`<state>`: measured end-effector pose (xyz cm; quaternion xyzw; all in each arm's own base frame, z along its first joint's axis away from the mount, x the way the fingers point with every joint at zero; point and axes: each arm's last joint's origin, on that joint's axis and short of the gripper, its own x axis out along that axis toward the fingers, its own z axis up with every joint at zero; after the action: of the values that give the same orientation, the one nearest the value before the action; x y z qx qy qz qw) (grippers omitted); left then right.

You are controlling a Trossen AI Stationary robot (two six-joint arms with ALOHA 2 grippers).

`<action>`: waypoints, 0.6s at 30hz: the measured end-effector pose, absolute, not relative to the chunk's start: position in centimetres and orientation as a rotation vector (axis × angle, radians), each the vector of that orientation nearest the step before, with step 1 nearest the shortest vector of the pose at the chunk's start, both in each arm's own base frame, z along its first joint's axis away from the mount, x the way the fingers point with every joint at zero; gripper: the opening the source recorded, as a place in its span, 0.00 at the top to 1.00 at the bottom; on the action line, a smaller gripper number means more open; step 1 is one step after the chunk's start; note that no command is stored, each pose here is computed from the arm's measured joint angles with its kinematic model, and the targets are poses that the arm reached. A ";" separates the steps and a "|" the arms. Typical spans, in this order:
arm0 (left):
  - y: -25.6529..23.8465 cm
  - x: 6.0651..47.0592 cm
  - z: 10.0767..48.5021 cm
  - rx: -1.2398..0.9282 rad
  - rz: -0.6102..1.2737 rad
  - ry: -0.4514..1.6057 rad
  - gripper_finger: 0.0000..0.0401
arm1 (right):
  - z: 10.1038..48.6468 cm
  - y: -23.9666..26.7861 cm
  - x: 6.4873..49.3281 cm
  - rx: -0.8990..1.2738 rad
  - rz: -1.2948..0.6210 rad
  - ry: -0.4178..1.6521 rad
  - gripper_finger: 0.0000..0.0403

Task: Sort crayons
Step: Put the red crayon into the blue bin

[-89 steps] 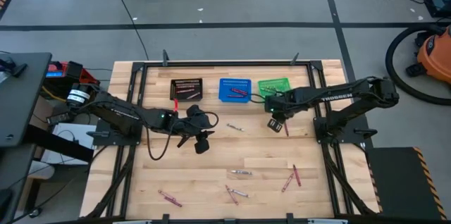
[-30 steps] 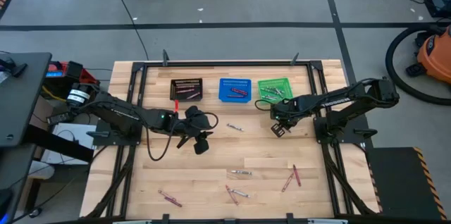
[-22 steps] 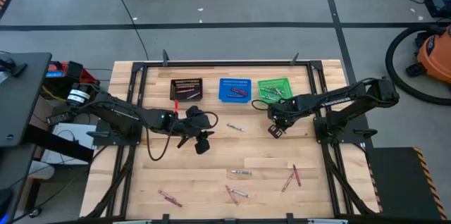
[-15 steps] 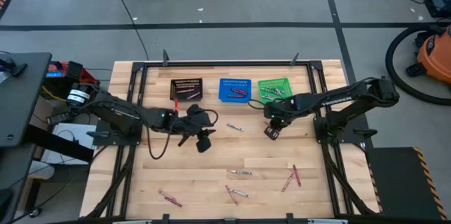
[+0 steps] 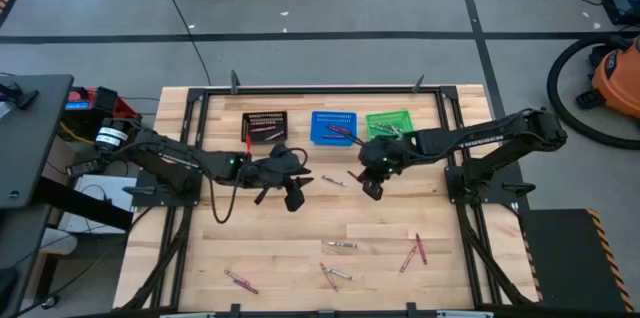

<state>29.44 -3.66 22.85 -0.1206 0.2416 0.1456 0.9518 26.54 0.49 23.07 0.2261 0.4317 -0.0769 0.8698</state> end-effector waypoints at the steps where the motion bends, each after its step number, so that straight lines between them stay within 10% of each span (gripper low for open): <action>1: -3.7 29.4 22.9 -0.241 0.294 0.490 0.69 | 23.2 0.5 26.7 0.465 -0.152 0.886 0.98; 18: -4.3 31.1 22.9 -0.176 0.156 0.379 0.54 | 25.5 1.1 28.6 0.410 0.131 0.620 0.98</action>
<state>31.14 -4.29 22.88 -0.0873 0.1878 0.0773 0.9753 28.59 1.07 25.49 0.2002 0.3025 0.0642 0.9297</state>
